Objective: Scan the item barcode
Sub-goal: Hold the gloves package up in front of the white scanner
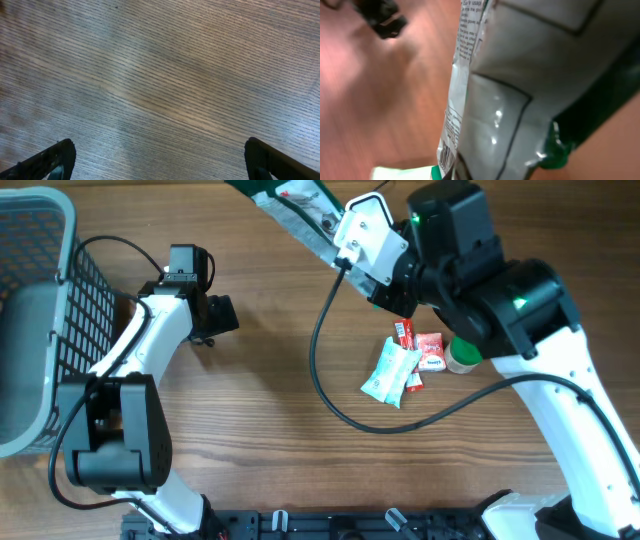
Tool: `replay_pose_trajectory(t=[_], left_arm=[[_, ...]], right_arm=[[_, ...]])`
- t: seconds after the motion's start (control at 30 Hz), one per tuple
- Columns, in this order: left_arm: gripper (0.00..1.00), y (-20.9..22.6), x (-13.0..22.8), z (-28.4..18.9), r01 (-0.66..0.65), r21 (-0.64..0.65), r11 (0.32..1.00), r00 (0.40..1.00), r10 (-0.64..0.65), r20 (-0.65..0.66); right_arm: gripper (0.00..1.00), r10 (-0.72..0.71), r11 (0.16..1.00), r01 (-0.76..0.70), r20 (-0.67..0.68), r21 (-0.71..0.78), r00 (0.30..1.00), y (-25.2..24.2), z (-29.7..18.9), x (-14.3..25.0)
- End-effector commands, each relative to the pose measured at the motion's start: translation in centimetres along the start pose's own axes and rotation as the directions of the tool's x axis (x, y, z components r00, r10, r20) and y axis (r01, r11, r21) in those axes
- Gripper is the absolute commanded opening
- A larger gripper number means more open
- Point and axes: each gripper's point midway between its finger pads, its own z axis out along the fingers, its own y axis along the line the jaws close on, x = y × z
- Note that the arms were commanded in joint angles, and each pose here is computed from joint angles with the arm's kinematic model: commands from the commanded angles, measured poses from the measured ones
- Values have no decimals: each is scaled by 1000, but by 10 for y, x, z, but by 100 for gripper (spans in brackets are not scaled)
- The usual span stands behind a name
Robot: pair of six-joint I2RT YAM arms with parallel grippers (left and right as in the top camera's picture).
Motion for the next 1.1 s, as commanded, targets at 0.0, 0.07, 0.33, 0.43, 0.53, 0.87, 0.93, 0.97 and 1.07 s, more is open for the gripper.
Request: replay_pose_trajectory(t=[0.0, 0.07, 0.33, 0.43, 0.53, 0.87, 0.93, 0.97, 1.07], left_arm=[[100, 5, -2, -3, 2, -13, 1000, 1000, -2, 13], [100, 5, -2, -3, 2, -14, 1000, 1000, -2, 13], [100, 5, -2, -3, 2, -13, 1000, 1000, -2, 13], [100, 5, -2, -3, 2, -14, 1000, 1000, -2, 13], [100, 5, -2, -3, 2, -14, 1000, 1000, -2, 13], [100, 5, -2, -3, 2, -14, 1000, 1000, -2, 13], [100, 5, -2, -3, 2, -14, 1000, 1000, -2, 13], [100, 5, -2, -3, 2, -13, 1000, 1000, -2, 13], [100, 5, -2, -3, 2, -13, 1000, 1000, -2, 13]], right_arm=[[4, -161, 984, 164, -42, 66, 986, -17, 21, 0], [4, -214, 973, 217, -38, 76, 976, -21, 32, -4], [4, -346, 931, 359, -144, 73, 927, -31, 104, 12], [4, -336, 924, 361, -189, 124, 923, -43, 132, 17], [4, -356, 899, 402, -243, 176, 902, -57, 161, 24], [4, -485, 766, 591, -375, 255, 790, -84, 224, 37], [4, -497, 749, 610, -388, 260, 776, -88, 231, 41], [4, -491, 747, 608, -392, 271, 778, -92, 235, 43], [4, -476, 746, 597, -391, 294, 788, -100, 243, 50]])
